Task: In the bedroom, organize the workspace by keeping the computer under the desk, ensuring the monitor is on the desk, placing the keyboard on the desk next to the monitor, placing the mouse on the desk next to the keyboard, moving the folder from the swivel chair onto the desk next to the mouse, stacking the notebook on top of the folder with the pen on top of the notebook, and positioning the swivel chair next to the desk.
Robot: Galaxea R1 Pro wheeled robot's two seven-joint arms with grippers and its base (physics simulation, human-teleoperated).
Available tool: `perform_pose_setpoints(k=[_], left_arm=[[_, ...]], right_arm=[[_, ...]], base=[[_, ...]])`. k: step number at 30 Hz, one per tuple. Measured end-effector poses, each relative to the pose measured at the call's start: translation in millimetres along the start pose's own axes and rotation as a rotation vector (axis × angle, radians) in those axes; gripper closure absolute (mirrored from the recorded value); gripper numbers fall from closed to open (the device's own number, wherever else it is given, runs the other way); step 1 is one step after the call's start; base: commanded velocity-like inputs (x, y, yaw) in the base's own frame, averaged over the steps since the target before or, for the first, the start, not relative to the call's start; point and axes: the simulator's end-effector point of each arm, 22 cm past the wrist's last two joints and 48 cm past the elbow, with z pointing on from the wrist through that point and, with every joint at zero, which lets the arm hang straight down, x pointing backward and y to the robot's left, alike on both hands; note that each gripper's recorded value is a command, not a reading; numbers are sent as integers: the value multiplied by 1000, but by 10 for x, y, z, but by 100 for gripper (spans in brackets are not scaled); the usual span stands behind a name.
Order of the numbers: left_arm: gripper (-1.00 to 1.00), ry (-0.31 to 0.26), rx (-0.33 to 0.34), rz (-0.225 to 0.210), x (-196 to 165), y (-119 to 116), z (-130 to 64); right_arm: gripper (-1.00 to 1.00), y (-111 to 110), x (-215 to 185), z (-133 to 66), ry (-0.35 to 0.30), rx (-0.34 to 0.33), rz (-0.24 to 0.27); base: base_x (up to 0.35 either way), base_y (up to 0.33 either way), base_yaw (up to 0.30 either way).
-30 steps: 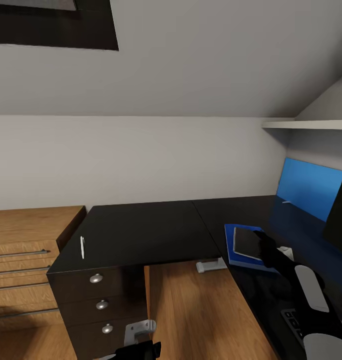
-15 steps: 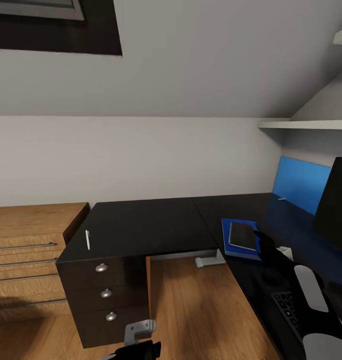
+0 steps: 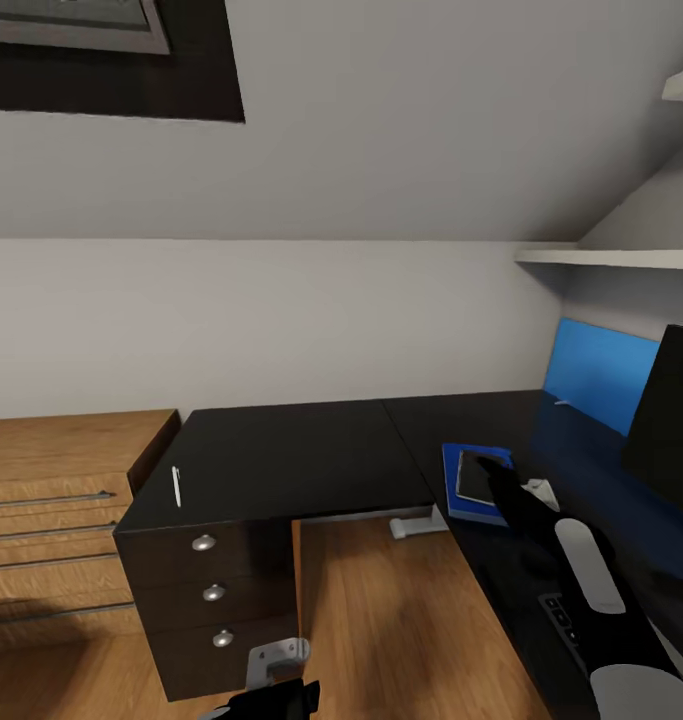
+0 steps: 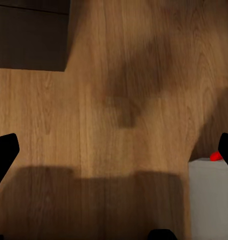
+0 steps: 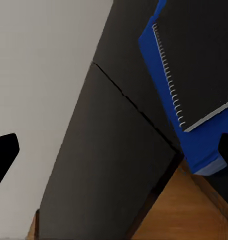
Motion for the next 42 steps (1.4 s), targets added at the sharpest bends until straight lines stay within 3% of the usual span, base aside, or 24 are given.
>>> perform_pose_setpoints(k=[1,2,3,5,6,7,10,22,33,42], left_arm=[[-100,-1,-1,-1,-18,2,-14],[-100,-2,-1,-1,-32,-2,-27],[-100,-3,-2,-1,-47,-2,-41],[-100,-4,-4,-2,-78,-4,-67],[-100,-7,-8,-5,-108,11,-77],[-100,-8,-10,-7,-128,14,-88],[-100,-9,-12,-9,-172,7,-127],[-100,-32,-32,-44,-462,71,-276],[-100,-33,-33,-45,-547,37,-381],[-100,-29,-32,-44,-622,-9,-496]], right_arm=[[-100,116,-17,-28,-12,9,-74],[-100,171,-38,-47,-20,15,-105],[-100,267,-104,-101,-49,45,-184],[-100,348,-162,-155,-75,80,-251],[-100,448,-50,-164,-65,95,-321],[-100,526,50,-160,-52,91,-360],[-100,660,183,-161,-33,80,-406],[-100,989,382,-207,13,49,-471],[-100,1142,366,-242,20,40,-467],[-100,1282,300,-278,15,39,-465]], base=[[0,0,0],[0,0,0],[0,0,0],[0,0,0],[0,0,0],[0,0,0],[0,0,0],[0,0,0],[0,0,0],[0,0,266]])
